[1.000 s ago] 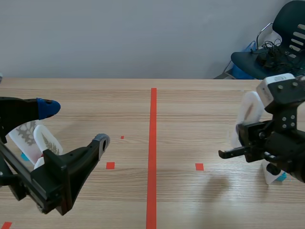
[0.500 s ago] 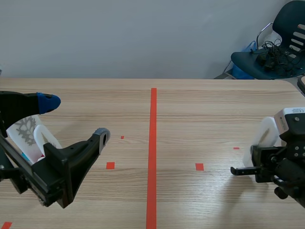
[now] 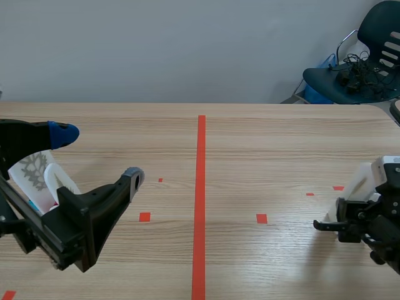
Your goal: Do the leaf sorting experiment
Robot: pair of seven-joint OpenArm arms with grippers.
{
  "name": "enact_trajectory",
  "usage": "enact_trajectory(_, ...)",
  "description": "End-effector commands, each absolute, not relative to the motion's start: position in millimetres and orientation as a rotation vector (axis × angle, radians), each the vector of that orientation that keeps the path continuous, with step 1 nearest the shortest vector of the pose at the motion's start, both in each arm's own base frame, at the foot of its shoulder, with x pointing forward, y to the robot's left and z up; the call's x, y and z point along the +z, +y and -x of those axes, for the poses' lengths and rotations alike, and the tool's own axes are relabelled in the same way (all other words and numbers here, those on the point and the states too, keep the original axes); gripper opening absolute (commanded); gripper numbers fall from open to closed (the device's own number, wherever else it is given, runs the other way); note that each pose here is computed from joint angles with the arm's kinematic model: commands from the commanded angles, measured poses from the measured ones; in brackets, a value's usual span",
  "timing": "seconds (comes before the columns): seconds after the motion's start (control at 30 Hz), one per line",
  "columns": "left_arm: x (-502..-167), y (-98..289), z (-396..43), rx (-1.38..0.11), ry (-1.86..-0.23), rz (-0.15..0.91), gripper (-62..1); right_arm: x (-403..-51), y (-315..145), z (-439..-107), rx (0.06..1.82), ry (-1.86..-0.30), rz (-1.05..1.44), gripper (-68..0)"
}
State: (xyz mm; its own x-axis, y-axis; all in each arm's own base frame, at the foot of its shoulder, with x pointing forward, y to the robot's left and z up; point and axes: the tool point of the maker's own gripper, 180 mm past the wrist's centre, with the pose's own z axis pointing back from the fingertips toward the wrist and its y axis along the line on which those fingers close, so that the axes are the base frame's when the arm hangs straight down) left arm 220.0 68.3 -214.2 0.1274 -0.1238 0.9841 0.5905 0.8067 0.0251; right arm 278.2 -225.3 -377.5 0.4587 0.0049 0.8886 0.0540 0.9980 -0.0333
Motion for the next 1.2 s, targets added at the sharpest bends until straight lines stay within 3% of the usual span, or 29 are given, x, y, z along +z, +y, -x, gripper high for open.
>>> enact_trajectory(0.0,-207,66,-221,-0.54,-1.377,0.432,1.4,-361,-232,-285,-0.018,-1.143,0.079,-43.7)
enact_trajectory(0.2,-207,66,-221,-0.54,-1.377,0.432,1.4,-340,-227,-294,0.004,-1.192,0.078,-29.5)
enact_trajectory(0.53,-206,66,-221,-0.541,-1.38,0.432,1.4,-233,-203,-311,0.114,-1.355,0.105,-9.6)
enact_trajectory(0.67,-204,66,-223,-0.544,-1.387,0.43,1.4,-210,-177,-302,0.224,-1.354,0.023,0.4)
enact_trajectory(0.87,-205,66,-223,-0.544,-1.384,0.429,1.4,-227,-136,-268,0.316,-1.251,-0.12,0.4)
enact_trajectory(1.17,-205,66,-223,-0.54,-1.383,0.432,1.4,-194,-98,-230,0.46,-1.262,-0.161,0.4)
